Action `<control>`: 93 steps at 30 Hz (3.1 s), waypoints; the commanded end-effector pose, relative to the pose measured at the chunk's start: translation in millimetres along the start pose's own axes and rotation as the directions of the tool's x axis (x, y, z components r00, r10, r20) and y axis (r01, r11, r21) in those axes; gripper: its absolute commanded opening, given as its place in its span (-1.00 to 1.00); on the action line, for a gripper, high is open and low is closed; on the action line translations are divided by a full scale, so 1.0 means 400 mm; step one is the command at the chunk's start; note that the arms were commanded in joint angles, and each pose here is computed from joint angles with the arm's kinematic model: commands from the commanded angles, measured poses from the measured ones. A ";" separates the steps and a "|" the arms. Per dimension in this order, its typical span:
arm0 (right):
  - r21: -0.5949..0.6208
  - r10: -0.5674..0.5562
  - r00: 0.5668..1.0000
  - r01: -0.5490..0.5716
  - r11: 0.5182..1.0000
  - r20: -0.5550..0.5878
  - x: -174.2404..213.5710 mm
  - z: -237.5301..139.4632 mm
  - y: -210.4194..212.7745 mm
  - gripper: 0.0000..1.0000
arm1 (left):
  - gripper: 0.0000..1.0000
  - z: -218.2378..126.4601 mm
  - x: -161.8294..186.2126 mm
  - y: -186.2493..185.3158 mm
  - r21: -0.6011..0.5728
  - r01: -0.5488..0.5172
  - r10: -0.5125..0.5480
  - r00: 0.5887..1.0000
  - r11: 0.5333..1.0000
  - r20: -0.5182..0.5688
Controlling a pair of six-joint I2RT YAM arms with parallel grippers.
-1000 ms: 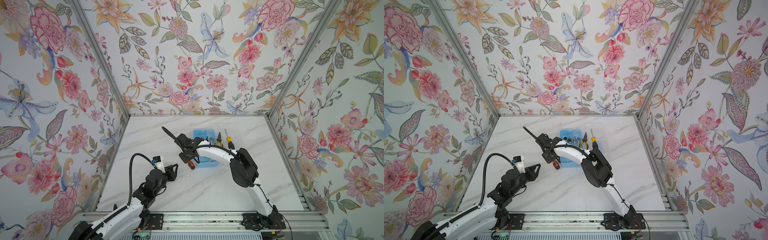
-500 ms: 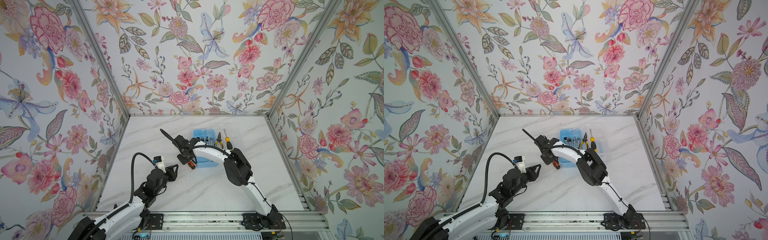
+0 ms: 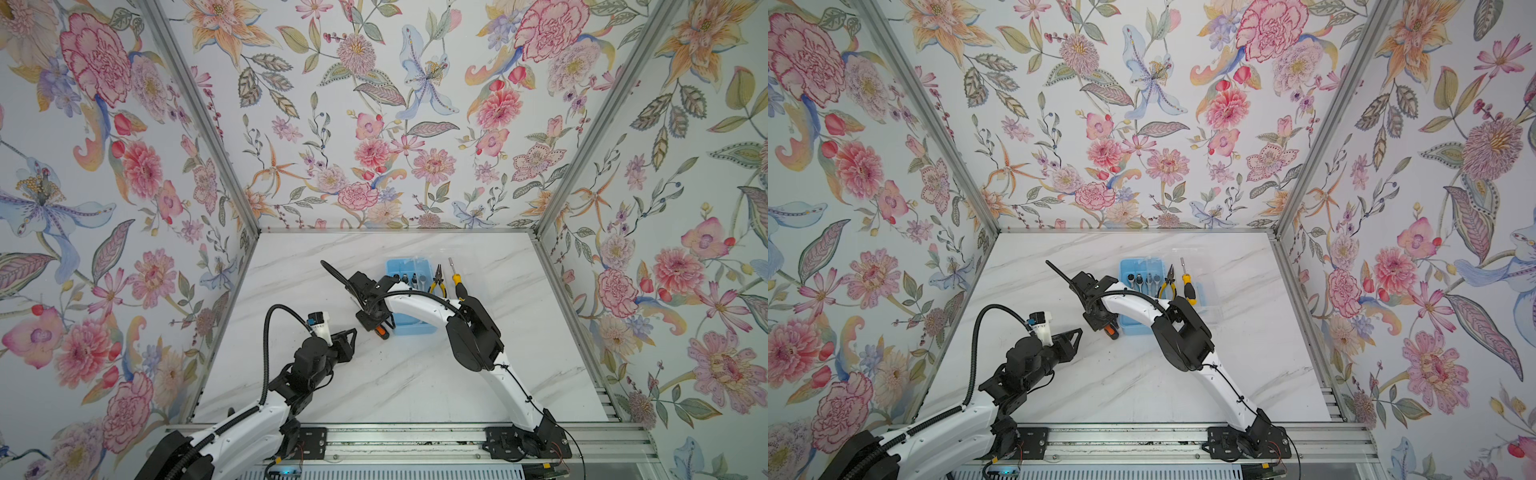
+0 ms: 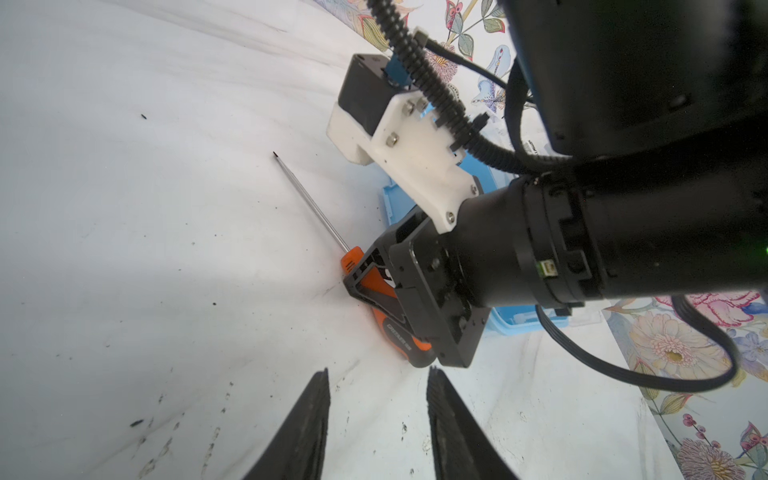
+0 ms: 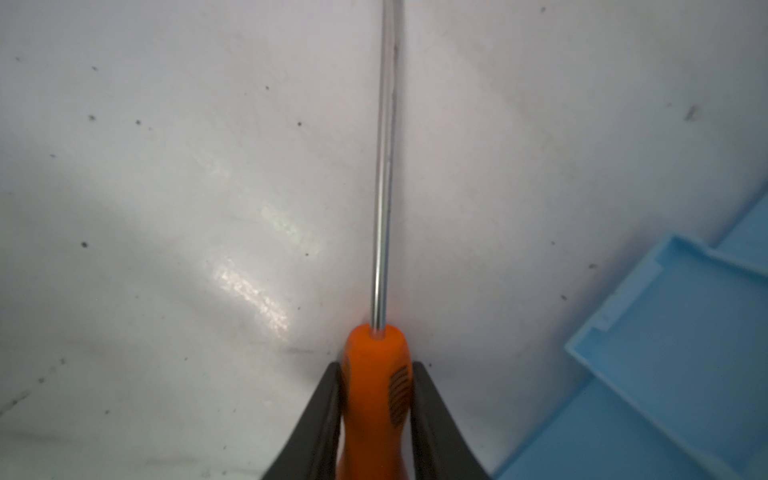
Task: Pack the tool kit
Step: 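Lift the orange-handled screwdriver off the table with the right gripper, then carry the orange screwdriver over the box and lower it beside the yellow screwdriver, then open and withdraw the right gripper while the left gripper moves over the box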
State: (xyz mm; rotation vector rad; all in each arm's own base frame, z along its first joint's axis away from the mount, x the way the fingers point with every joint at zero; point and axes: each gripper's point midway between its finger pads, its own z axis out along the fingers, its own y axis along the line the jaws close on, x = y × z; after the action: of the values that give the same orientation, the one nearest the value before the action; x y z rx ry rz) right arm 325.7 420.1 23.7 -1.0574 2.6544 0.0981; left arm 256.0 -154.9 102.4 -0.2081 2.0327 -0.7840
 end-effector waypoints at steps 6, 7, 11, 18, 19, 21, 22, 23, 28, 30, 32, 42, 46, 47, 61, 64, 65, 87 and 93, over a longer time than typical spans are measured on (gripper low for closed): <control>-0.001 0.008 0.999 -0.008 1.000 -0.033 0.011 0.000 -0.008 -0.99 | -0.22 -0.004 -0.071 -0.056 0.038 -0.052 0.050 0.997 0.998 0.052; 0.002 0.013 1.000 -0.013 1.000 -0.019 0.001 -0.012 -0.010 -1.00 | -0.23 -0.003 -0.075 -0.060 0.037 -0.059 0.057 0.997 0.998 0.052; -0.028 0.032 0.999 -0.031 0.999 0.043 -0.044 -0.068 0.001 -1.00 | -0.26 0.005 -0.078 -0.077 0.059 -0.072 0.069 0.997 0.996 0.043; -0.017 0.074 0.978 -0.073 0.997 0.197 -0.126 -0.231 -0.029 -1.00 | -0.18 0.000 -0.134 -0.151 0.122 -0.121 0.113 0.991 0.985 0.068; -0.006 0.083 0.972 -0.084 0.996 0.219 -0.132 -0.261 -0.043 -1.00 | -0.17 0.001 -0.147 -0.164 0.125 -0.134 0.126 0.989 0.983 0.073; 0.014 0.102 0.963 -0.109 0.994 0.251 -0.135 -0.304 -0.075 -1.00 | -0.16 0.006 -0.175 -0.194 0.135 -0.161 0.151 0.985 0.978 0.085; 0.019 0.114 0.955 -0.124 0.992 0.273 -0.135 -0.334 -0.094 -1.00 | -0.16 0.010 -0.189 -0.210 0.142 -0.172 0.160 0.983 0.975 0.089; 0.022 0.128 0.946 -0.141 0.990 0.297 -0.135 -0.365 -0.114 -1.00 | -0.16 0.016 -0.201 -0.226 0.151 -0.180 0.168 0.981 0.972 0.094; 0.082 0.213 0.902 -0.261 0.962 0.375 -0.084 -0.494 -0.270 -1.00 | -0.16 0.067 -0.243 -0.293 0.196 -0.206 0.189 0.977 0.959 0.101; 0.107 0.255 0.883 -0.320 0.941 0.395 -0.043 -0.533 -0.345 -1.00 | -0.18 0.103 -0.246 -0.310 0.204 -0.216 0.202 0.976 0.955 0.085; 0.129 0.309 0.861 -0.388 0.913 0.404 0.012 -0.553 -0.425 -1.00 | -0.22 0.145 -0.245 -0.331 0.226 -0.220 0.210 0.975 0.949 0.066; 0.210 0.480 0.803 -0.568 0.796 0.355 0.242 -0.522 -0.640 -1.00 | -0.24 0.324 -0.210 -0.399 0.298 -0.206 0.224 0.974 0.932 -0.028; 0.219 0.513 0.789 -0.596 0.772 0.339 0.286 -0.478 -0.670 -1.00 | -0.25 0.366 -0.198 -0.400 0.292 -0.211 0.235 0.971 0.933 -0.050; 0.223 0.520 0.787 -0.601 0.768 0.332 0.295 -0.467 -0.677 -1.00 | -0.25 0.375 -0.194 -0.398 0.289 -0.213 0.239 0.970 0.933 -0.055; 0.188 0.566 0.760 -0.636 0.748 0.318 0.297 -0.385 -0.747 -1.00 | -0.29 0.419 -0.161 -0.360 0.240 -0.216 0.244 0.965 0.946 -0.091; 0.179 0.569 0.763 -0.634 0.753 0.308 0.288 -0.372 -0.750 -1.00 | -0.29 0.422 -0.160 -0.360 0.238 -0.219 0.247 0.964 0.946 -0.097; 0.176 0.568 0.765 -0.631 0.755 0.303 0.287 -0.368 -0.746 -1.00 | -0.29 0.423 -0.159 -0.357 0.233 -0.221 0.249 0.963 0.947 -0.100; -0.114 0.629 0.543 -0.700 0.705 0.556 0.337 -0.579 -0.634 0.25 | -0.27 0.544 -0.234 -0.152 -0.093 -0.373 0.349 0.915 0.923 -0.204; -0.161 0.698 0.475 -0.754 0.637 0.536 0.434 -0.544 -0.611 0.24 | -0.26 0.608 -0.258 -0.148 -0.065 -0.381 0.357 0.905 0.922 -0.232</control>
State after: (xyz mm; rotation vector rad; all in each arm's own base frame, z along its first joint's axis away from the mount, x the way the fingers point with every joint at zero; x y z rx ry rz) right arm 328.3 88.8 208.4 0.1703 2.2819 0.3203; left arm 497.0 -263.2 122.7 0.1541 2.2075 -0.4790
